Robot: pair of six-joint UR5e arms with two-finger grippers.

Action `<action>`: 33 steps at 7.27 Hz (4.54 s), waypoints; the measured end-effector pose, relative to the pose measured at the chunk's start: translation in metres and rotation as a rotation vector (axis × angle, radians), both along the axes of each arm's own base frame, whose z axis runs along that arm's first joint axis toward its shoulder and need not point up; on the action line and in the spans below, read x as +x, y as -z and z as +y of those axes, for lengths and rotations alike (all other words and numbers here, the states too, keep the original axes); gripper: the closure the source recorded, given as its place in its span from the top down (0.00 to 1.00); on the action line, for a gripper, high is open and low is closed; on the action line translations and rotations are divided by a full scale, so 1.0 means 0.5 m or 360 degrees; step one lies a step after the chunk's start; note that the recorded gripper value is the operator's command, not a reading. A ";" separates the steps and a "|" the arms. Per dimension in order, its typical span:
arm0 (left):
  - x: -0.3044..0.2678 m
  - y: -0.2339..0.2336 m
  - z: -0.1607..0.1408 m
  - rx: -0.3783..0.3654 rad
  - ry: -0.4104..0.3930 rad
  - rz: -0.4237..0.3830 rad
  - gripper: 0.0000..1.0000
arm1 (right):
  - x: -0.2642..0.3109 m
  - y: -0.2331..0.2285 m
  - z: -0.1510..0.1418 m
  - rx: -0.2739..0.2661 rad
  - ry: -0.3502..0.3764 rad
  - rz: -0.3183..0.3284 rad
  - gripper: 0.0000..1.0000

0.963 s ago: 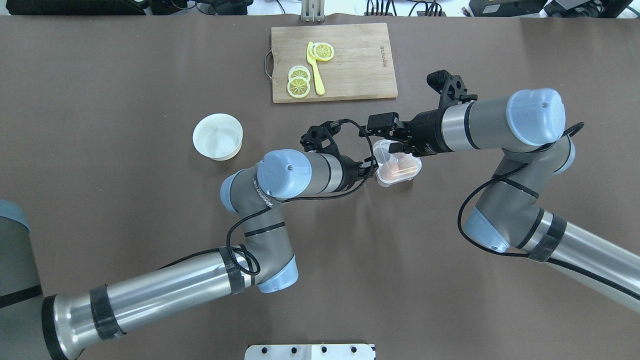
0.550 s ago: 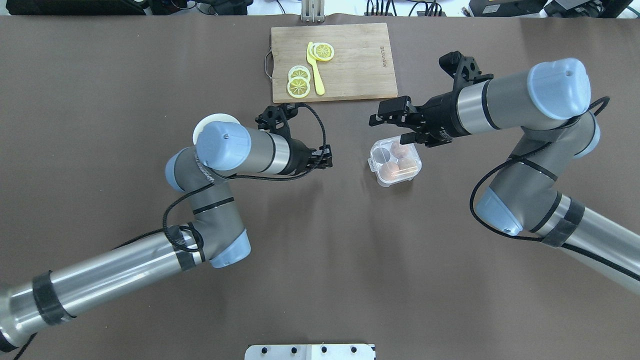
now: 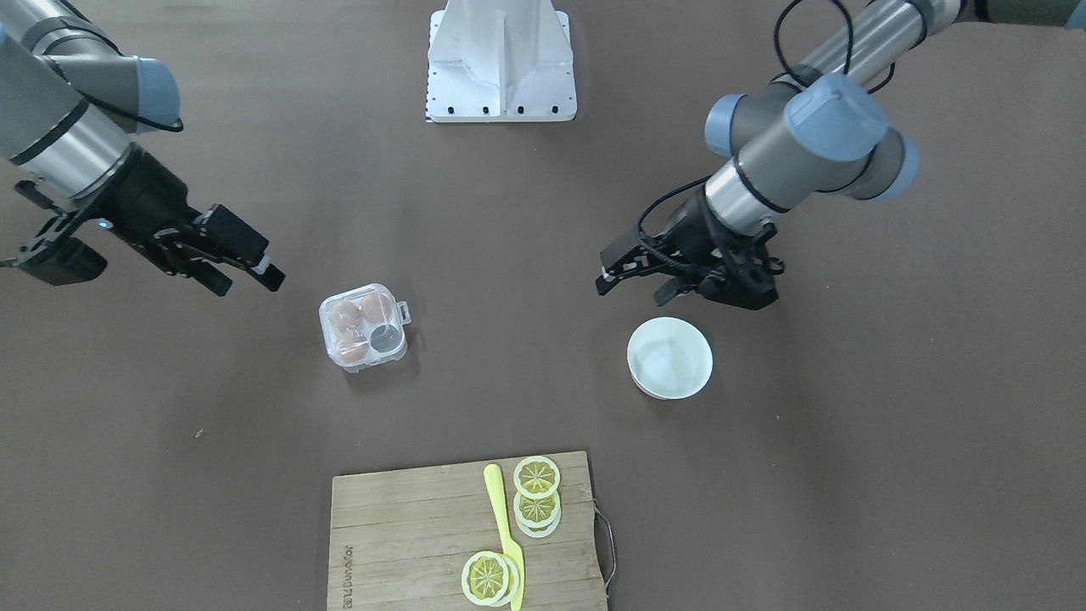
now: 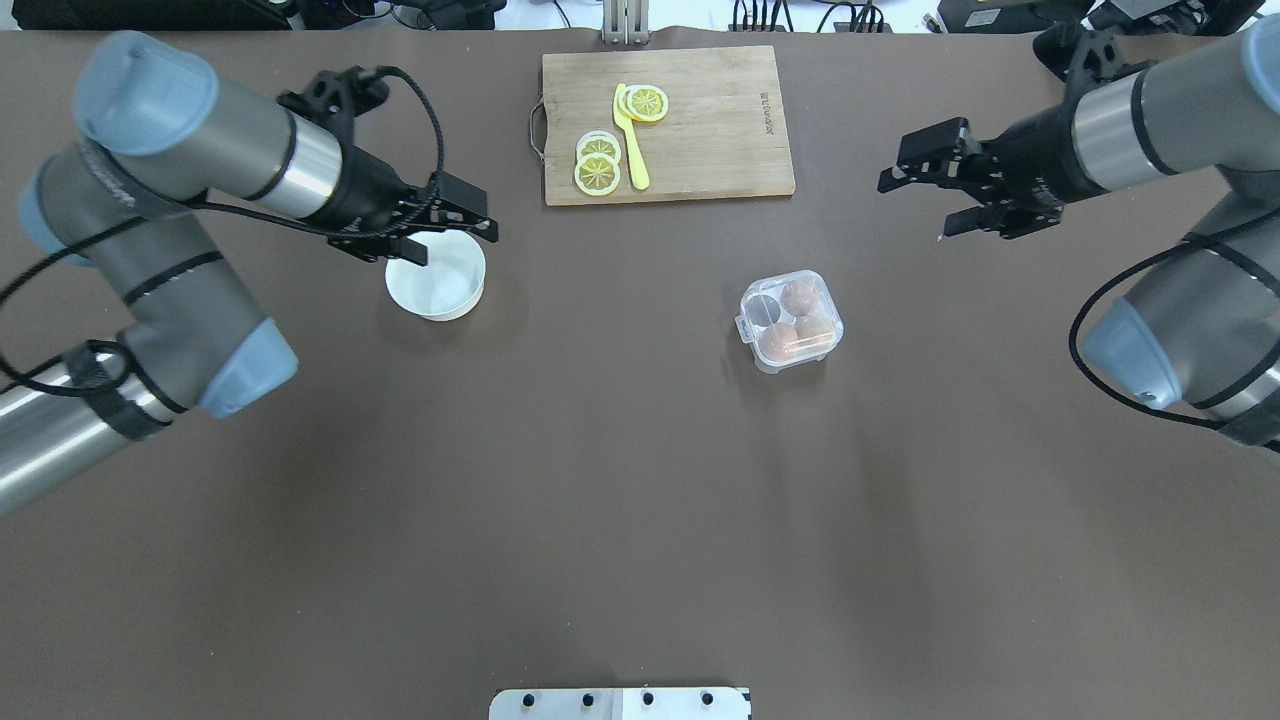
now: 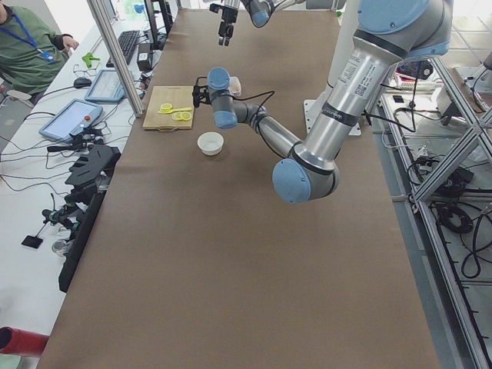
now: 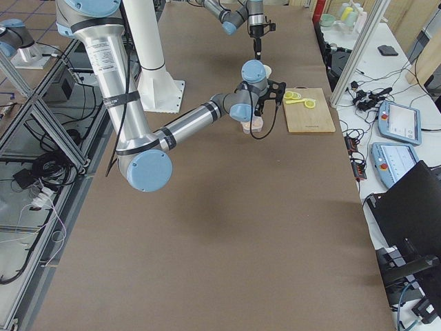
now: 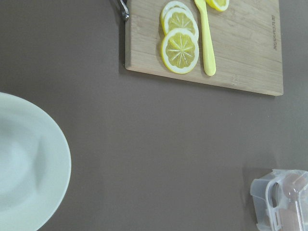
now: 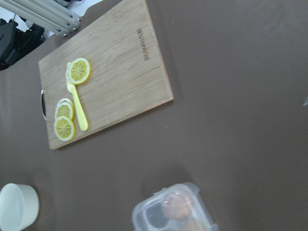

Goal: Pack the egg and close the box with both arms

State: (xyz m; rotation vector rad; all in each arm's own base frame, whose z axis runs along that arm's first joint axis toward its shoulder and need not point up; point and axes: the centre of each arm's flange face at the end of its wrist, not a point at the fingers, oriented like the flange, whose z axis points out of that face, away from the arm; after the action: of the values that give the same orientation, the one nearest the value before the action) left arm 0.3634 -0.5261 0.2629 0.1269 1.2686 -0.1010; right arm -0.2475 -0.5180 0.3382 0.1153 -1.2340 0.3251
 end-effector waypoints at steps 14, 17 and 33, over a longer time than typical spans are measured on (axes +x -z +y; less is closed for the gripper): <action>-0.820 -0.674 0.063 0.0263 -0.0489 -0.0947 0.98 | 0.688 -0.708 0.297 0.0104 0.0745 0.0871 1.00; -0.828 -0.705 0.096 0.0214 -0.0497 -0.0958 0.98 | 0.693 -0.682 0.297 0.0190 0.0722 0.0920 1.00; -0.821 -0.682 0.153 0.0302 -0.0488 -0.0906 0.98 | 0.690 -0.647 0.323 0.0220 0.0700 0.0911 1.00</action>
State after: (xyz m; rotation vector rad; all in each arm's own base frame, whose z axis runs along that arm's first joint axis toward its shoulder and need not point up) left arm -0.0472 -0.4498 0.6037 0.1119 0.7139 0.3035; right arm 0.0976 -0.3563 0.6618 0.0469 -0.6837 -0.1733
